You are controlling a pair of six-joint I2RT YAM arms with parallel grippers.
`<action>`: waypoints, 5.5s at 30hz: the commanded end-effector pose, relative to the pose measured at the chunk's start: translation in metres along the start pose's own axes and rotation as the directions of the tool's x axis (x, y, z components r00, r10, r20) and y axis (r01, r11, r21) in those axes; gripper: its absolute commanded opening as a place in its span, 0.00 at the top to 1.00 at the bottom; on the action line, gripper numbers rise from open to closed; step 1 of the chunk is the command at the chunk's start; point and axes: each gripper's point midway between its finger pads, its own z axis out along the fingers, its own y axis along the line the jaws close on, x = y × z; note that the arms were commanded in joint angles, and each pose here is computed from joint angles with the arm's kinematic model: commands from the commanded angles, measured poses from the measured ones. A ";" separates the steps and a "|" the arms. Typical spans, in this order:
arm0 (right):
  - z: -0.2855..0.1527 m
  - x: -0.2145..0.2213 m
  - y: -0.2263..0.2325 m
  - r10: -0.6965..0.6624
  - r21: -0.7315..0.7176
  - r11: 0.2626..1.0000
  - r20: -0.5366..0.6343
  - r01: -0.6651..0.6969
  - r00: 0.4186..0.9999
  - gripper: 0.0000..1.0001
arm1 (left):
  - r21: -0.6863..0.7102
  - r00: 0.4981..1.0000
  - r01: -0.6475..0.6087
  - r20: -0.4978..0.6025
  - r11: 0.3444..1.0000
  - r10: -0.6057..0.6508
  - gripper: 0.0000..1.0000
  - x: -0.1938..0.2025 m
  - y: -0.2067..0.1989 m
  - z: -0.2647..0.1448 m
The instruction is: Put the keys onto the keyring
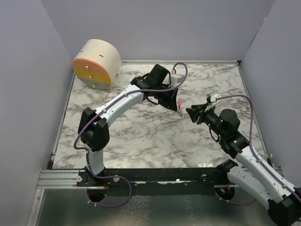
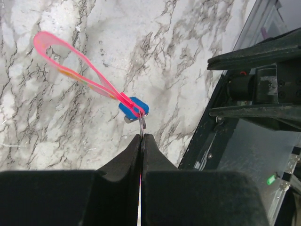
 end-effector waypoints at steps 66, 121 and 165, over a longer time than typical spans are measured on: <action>0.022 -0.006 0.020 0.059 -0.103 0.993 -0.060 -0.065 0.996 0.65 | -0.117 0.985 -0.169 -0.041 0.979 0.166 1.00 0.017 -0.006 -0.029; 0.028 0.011 0.019 0.326 -0.104 0.943 0.084 -0.317 0.942 0.99 | -0.346 0.911 -0.145 0.318 0.927 0.262 0.80 -0.051 -0.029 -0.069; 0.001 -0.047 0.062 0.543 -0.496 0.794 0.316 -0.352 0.778 0.99 | 0.039 0.682 -0.271 0.713 0.962 0.163 0.65 -0.033 -0.062 -0.063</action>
